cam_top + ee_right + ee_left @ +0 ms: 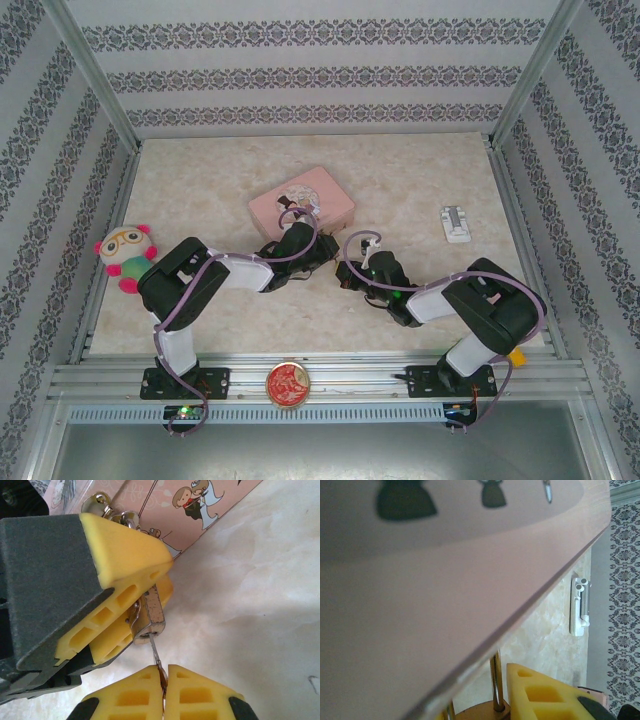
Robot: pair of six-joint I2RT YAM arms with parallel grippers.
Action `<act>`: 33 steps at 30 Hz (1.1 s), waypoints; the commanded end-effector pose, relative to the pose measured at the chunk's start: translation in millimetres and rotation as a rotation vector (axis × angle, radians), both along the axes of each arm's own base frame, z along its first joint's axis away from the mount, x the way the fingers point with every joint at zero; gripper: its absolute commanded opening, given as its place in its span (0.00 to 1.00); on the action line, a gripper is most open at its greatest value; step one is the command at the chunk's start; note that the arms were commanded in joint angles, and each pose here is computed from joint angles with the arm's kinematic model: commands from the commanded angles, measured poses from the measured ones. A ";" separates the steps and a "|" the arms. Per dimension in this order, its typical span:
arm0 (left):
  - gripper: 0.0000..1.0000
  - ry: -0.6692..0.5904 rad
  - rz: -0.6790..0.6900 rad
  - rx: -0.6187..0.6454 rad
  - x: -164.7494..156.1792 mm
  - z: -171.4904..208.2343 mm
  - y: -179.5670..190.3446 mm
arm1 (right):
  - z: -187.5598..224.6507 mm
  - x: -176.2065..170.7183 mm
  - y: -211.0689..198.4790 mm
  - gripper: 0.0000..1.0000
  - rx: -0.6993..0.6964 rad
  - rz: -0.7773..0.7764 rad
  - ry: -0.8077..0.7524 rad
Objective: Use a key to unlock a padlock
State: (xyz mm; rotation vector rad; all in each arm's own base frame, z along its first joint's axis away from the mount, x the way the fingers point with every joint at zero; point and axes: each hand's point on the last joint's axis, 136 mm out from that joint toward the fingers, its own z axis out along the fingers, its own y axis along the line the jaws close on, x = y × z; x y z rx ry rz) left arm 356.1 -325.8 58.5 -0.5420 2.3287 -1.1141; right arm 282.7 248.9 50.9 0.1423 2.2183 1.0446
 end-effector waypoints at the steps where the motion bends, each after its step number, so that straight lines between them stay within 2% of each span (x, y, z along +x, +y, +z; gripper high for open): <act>1: 0.11 0.215 -0.102 -0.098 -39.0 -31.3 -17.8 | 17.2 16.9 7.5 0.00 0.054 -0.019 -0.042; 33: 0.09 0.212 -0.087 -0.113 -38.9 -29.3 -14.8 | 3.4 20.1 17.8 0.00 0.177 0.020 0.077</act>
